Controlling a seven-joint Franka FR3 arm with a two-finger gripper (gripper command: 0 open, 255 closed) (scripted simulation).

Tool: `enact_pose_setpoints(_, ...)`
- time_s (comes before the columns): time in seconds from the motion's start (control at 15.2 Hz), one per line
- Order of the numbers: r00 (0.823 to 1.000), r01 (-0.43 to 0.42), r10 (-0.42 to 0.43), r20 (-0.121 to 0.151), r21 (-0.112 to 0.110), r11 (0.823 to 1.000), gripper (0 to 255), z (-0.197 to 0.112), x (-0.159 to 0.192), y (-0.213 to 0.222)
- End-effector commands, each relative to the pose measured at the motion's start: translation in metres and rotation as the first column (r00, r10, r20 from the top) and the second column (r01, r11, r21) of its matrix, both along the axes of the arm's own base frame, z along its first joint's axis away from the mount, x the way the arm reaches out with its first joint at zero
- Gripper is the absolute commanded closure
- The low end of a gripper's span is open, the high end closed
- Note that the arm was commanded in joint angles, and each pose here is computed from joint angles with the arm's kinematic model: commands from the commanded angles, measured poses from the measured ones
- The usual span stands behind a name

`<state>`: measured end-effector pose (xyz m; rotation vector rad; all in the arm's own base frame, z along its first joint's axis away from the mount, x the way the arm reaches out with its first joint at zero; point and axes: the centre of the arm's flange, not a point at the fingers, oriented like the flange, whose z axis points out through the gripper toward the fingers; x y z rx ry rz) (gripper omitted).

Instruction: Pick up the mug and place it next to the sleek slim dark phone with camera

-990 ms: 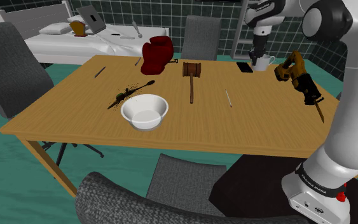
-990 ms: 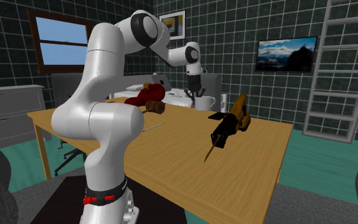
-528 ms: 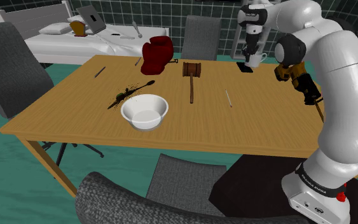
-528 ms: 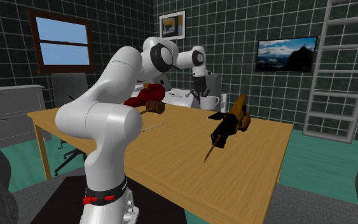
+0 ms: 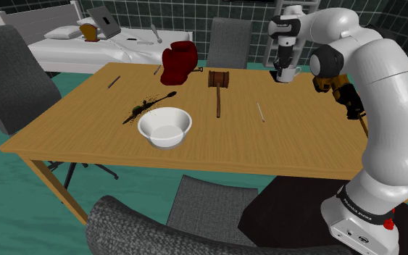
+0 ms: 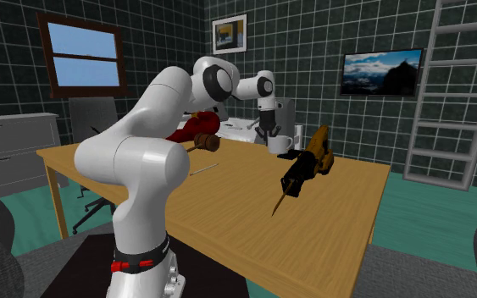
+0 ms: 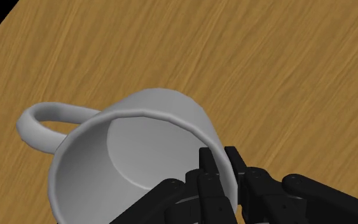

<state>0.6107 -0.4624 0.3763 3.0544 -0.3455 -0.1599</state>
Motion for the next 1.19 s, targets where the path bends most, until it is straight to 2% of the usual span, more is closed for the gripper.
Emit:
enact_pose_setpoints(0.0,1.0,0.0,0.0,0.001,-0.001,1.0,255,-0.01,0.0,0.001)
enact_pose_setpoints(0.2,1.0,0.0,0.0,0.001,-0.001,1.0,255,-0.029,0.0,0.001)
enact_pose_setpoints(0.73,1.0,0.0,0.0,0.001,-0.001,1.0,255,-0.029,0.0,0.001)
enact_pose_setpoints(0.79,1.0,0.0,0.0,0.001,-0.001,1.0,0,-0.029,0.0,0.001)
enact_pose_setpoints(1.12,1.0,0.0,0.0,0.001,-0.001,1.0,0,-0.029,0.0,0.001)
